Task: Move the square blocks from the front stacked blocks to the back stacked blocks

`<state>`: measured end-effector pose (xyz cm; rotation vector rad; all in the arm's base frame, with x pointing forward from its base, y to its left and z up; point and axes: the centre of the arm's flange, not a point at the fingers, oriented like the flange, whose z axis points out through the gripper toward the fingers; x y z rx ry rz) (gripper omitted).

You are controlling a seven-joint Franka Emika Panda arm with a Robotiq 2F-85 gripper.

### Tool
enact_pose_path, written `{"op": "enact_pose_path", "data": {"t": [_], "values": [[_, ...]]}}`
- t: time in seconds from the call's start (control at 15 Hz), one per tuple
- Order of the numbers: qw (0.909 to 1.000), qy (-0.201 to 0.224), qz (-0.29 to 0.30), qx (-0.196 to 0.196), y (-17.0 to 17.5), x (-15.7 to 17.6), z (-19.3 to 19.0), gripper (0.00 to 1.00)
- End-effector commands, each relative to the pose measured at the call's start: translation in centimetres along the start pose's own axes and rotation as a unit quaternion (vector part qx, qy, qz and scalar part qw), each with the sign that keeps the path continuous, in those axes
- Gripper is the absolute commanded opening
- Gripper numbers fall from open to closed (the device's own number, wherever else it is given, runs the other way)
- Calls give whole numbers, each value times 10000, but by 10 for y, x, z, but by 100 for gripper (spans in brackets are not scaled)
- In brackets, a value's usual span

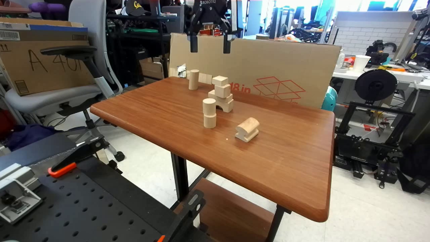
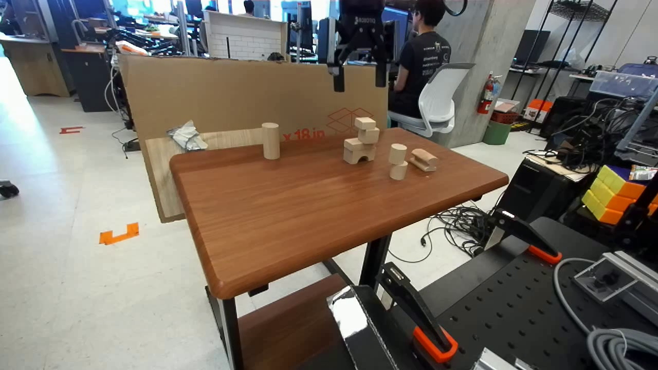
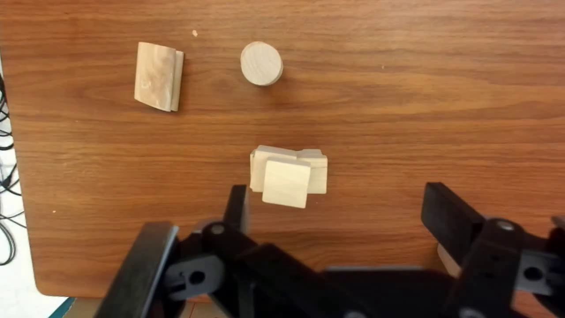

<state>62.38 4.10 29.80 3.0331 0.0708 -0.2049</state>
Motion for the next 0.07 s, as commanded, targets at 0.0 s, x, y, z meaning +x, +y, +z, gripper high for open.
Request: {"op": "enact_pose_path", "data": {"t": [0.0], "values": [[10000,-18,0,-1,0,1,3,100]]}}
